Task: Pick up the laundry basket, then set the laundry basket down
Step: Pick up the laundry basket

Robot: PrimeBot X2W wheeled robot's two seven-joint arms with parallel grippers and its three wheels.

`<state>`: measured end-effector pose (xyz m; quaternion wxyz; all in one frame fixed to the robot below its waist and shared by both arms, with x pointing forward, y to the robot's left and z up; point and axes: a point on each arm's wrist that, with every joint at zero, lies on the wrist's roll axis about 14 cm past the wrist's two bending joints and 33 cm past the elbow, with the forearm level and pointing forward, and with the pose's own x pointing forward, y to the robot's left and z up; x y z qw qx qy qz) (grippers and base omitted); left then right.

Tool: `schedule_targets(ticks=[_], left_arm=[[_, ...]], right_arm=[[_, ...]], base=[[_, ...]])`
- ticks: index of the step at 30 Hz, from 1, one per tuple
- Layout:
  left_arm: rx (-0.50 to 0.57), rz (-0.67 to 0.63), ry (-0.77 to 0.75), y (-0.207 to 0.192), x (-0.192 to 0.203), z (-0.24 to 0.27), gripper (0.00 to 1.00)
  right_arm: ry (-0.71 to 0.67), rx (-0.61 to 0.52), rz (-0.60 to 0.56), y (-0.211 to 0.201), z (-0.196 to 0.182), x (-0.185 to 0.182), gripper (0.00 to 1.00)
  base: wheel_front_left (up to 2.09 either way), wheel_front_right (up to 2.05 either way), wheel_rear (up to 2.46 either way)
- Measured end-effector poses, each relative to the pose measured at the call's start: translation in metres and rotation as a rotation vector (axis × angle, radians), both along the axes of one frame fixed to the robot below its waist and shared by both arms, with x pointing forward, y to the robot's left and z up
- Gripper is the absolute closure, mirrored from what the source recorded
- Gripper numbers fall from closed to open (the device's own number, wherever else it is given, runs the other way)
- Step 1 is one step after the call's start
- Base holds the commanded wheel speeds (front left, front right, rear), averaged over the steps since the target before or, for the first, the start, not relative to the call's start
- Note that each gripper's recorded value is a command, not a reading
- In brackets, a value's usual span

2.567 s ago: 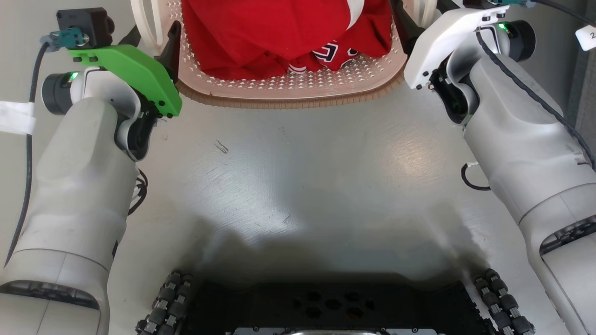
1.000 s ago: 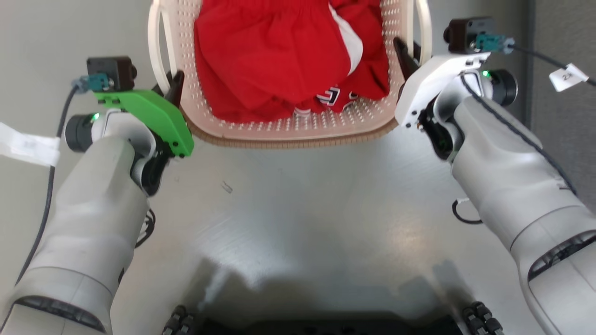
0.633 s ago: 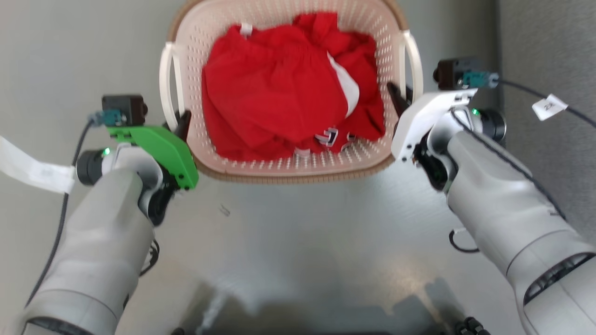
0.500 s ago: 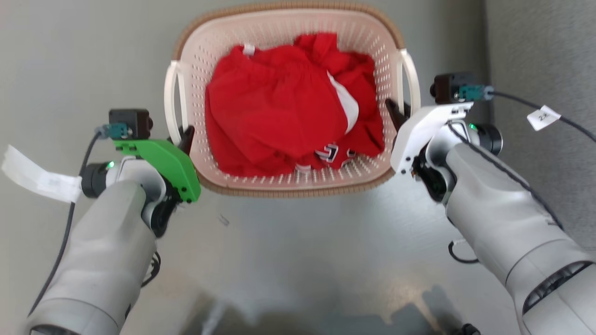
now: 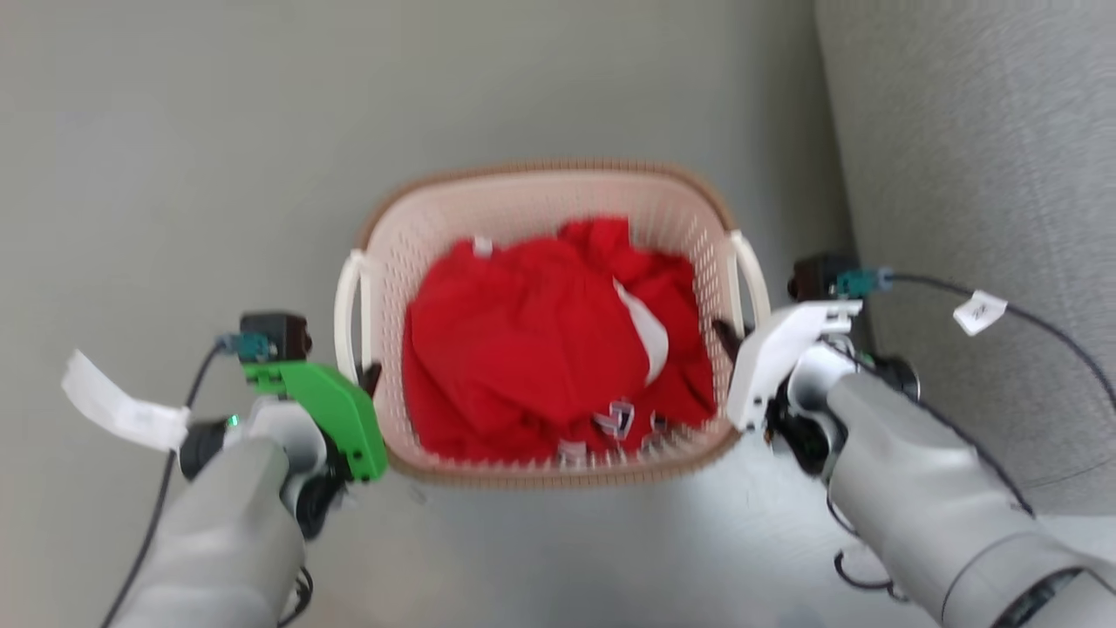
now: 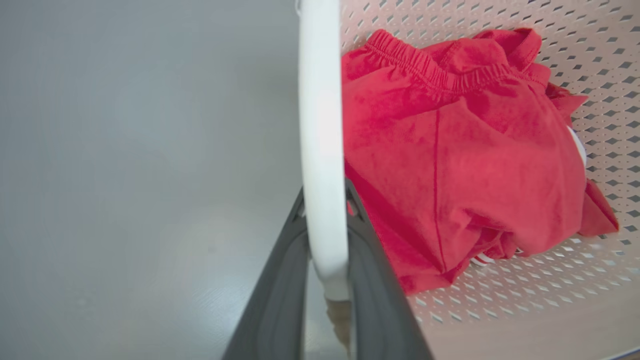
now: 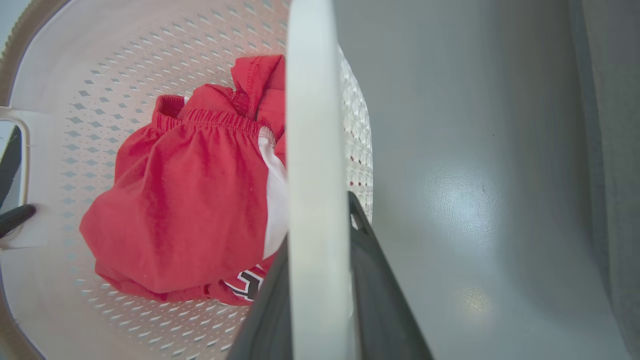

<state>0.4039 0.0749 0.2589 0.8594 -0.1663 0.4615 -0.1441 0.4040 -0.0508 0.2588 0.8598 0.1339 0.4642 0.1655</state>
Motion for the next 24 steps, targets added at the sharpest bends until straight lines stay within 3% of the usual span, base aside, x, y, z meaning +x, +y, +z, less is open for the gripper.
schedule_targets(ticks=[24], left_arm=[[-0.013, -0.030, -0.031, -0.014, -0.057, 0.052, 1.00]], right_arm=[[0.023, -0.005, -0.026, -0.013, 0.050, -0.068, 1.00]], base=[[0.00, 0.00, 0.00]])
